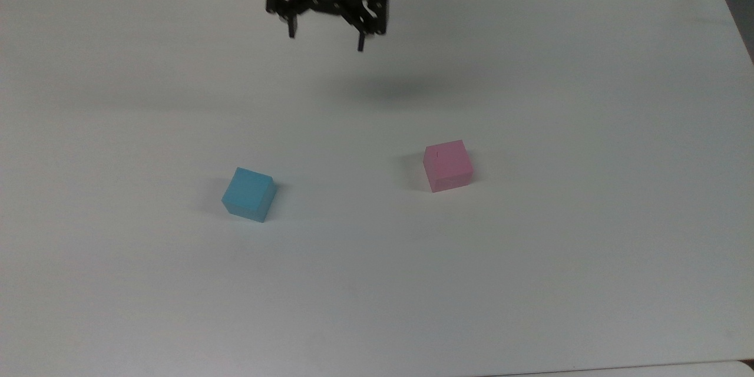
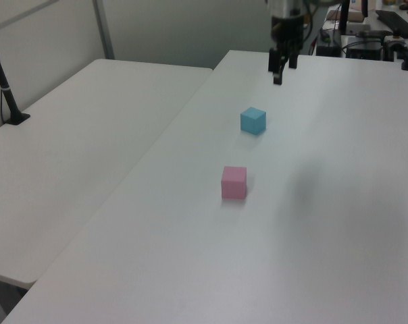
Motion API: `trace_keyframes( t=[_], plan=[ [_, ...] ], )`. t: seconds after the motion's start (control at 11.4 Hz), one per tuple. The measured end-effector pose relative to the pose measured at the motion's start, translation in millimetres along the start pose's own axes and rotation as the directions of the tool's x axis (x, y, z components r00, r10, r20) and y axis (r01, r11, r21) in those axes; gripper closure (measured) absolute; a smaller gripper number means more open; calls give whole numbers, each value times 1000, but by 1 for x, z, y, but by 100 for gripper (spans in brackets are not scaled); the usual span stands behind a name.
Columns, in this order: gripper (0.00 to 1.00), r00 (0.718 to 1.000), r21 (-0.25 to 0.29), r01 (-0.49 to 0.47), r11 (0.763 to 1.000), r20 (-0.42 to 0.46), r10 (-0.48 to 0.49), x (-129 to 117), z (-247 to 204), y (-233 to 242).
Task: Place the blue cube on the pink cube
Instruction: 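Move the open gripper toward the light-blue cube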
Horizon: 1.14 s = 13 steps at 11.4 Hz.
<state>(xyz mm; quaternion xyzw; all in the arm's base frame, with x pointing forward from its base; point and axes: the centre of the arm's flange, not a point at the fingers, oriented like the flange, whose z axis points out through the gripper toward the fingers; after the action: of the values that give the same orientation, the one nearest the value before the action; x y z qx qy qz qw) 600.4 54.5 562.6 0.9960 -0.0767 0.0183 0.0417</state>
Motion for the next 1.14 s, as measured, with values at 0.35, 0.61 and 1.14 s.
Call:
trace_keyframes(
  t=[0.35,0.61,1.14],
  plan=[
    [0,1000,15,-21,1000,-8,21,-9,-17,20],
    [0,1000,15,-20,1000,-8,20,-9,-17,20],
    [0,1000,31,-10,999,-25,10,6,-5,44]
  ],
)
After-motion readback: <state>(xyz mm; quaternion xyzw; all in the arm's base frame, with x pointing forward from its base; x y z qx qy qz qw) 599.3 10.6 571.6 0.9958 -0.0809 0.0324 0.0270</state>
